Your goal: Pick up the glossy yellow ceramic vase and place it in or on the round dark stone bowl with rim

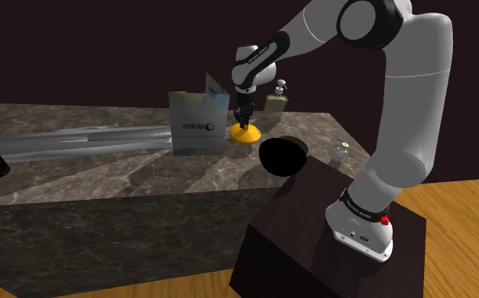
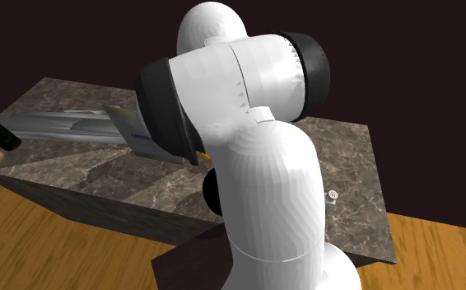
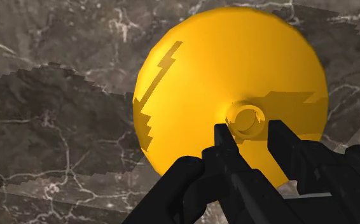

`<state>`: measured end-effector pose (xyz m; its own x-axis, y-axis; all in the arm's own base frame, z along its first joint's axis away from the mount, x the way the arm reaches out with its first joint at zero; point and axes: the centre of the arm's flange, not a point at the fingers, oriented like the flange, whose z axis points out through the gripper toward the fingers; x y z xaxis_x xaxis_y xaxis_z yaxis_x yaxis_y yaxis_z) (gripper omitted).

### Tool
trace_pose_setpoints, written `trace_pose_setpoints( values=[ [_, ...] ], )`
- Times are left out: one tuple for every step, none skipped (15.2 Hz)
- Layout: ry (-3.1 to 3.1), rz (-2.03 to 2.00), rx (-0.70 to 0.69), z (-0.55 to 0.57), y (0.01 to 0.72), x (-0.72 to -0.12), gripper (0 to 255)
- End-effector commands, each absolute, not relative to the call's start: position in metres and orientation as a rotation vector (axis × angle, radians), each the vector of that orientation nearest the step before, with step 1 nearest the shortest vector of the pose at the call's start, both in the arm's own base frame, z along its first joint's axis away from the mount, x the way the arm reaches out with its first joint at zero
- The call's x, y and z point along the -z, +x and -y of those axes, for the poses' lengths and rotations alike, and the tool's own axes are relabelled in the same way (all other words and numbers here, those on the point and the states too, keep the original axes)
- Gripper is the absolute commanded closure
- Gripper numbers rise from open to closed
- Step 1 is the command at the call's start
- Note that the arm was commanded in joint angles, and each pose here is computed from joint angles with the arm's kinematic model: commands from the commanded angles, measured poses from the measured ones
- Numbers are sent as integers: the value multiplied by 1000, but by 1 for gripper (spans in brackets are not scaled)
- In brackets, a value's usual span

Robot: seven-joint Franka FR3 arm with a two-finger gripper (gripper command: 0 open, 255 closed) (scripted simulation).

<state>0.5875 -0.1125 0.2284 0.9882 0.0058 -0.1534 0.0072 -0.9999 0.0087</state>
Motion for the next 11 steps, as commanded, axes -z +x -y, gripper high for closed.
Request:
trace_pose_setpoints(
  values=[
    [3123,-10,241,112,587,-240,255],
    [3123,-10,241,112,587,-245,255],
    [3123,-10,241,112,587,-250,255],
    [3123,-10,241,112,587,-256,255],
    [3123,-10,241,112,587,-261,255],
    [3123,-10,241,112,587,-266,255],
    [3123,-10,241,112,587,-271,255],
    [3123,-10,241,112,587,-277,255],
    [3123,-10,241,112,587,-282,255],
    [3123,-10,241,112,587,-287,255],
    [3123,-10,241,112,587,-293,255]
  ],
)
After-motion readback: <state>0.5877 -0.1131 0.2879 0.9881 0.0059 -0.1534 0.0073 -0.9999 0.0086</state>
